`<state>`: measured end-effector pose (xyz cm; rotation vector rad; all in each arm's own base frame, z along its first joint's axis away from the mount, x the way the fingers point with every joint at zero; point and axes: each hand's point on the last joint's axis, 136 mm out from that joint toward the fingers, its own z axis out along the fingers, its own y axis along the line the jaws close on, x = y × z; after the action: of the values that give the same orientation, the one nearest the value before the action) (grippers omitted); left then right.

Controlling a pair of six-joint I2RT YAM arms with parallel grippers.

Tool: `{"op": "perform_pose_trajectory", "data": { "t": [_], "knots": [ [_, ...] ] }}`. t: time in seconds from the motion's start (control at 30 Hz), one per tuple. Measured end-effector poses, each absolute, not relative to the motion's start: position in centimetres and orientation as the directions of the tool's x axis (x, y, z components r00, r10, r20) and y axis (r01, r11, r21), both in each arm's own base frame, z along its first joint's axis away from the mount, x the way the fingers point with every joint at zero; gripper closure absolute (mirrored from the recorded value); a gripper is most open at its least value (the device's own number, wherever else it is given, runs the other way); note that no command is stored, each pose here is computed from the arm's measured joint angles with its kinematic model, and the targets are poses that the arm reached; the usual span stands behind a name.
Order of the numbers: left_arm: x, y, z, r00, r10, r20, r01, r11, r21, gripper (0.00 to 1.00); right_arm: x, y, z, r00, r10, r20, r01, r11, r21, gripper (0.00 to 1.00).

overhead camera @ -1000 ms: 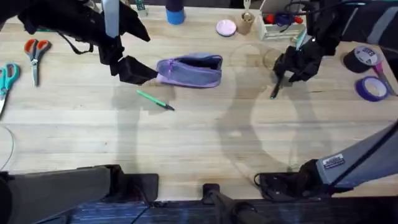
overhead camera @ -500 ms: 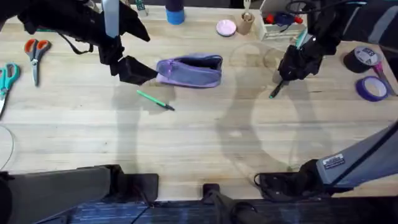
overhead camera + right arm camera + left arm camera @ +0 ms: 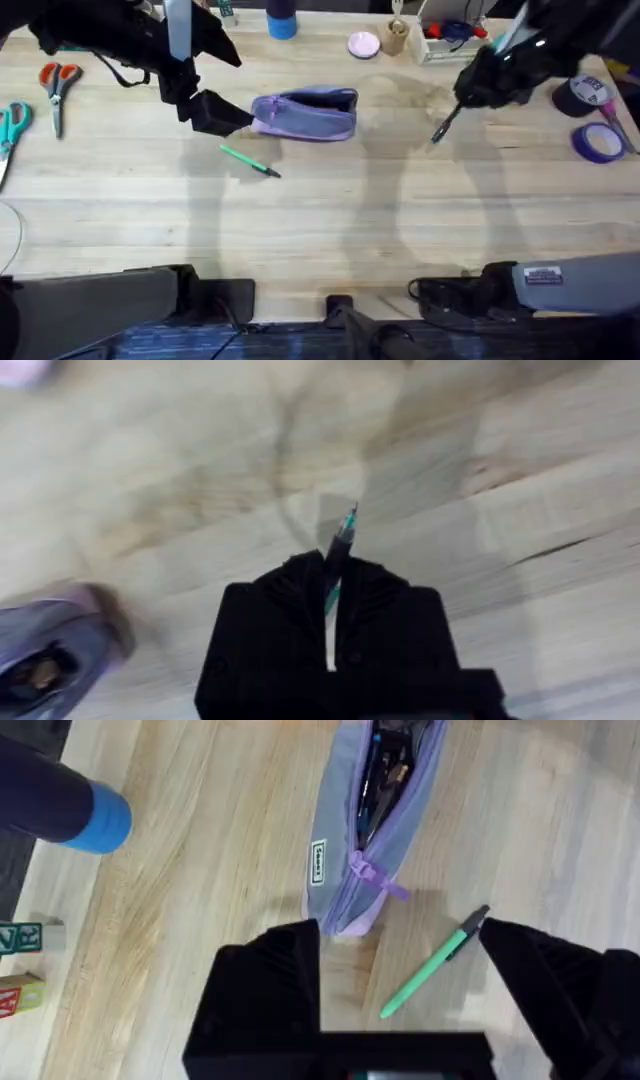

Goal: Unzip the bag, pick up the pens from the table one at a time and place them inside, then zip the bag closed.

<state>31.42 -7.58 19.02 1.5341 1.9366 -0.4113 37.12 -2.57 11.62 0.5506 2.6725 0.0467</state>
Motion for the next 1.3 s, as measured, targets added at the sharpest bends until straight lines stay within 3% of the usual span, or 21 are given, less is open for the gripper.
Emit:
{"op": "perform_pose_trajectory", "data": {
  "t": [0.17, 0.33, 0.37, 0.5, 0.7, 1.0, 1.3],
  "knots": [
    [31.4, -7.6, 19.0, -0.127, 0.757, -0.641, 0.952, 0.275, 0.135, 0.007, 37.1, -2.0, 15.8, -0.794, 0.369, -0.483, 0.327, 0.929, 0.172, 0.971],
    [31.4, -7.6, 19.0, -0.127, 0.757, -0.641, 0.952, 0.275, 0.135, 0.007, 37.8, 0.7, 19.0, -0.774, 0.266, -0.574, 0.165, 0.961, 0.223, 0.97],
    [31.4, -7.6, 19.0, -0.127, 0.757, -0.641, 0.952, 0.275, 0.135, 0.007, 38.7, 3.5, 20.7, -0.749, 0.156, -0.643, 0.003, 0.972, 0.233, 0.97],
    [31.4, -7.6, 19.0, -0.127, 0.757, -0.641, 0.952, 0.275, 0.135, 0.007, 40.0, 8.1, 23.0, -0.663, -0.017, -0.748, -0.24, 0.952, 0.19, 0.97],
    [31.4, -7.6, 19.0, -0.127, 0.757, -0.641, 0.952, 0.275, 0.135, 0.007, 40.1, 15.9, 26.5, -0.402, -0.282, -0.871, -0.565, 0.825, -0.007, 0.97],
    [31.4, -7.6, 19.0, -0.127, 0.757, -0.641, 0.952, 0.275, 0.135, 0.007, 36.4, 23.8, 26.1, -0.083, -0.558, -0.826, -0.796, 0.535, -0.281, 0.97],
    [31.7, -6.3, 19.0, -0.159, 0.749, -0.643, 0.94, 0.315, 0.135, 0.007, 36.5, 25.7, 22.5, -0.023, -0.649, -0.761, -0.846, 0.418, -0.331, 0.97]
  ]
}}
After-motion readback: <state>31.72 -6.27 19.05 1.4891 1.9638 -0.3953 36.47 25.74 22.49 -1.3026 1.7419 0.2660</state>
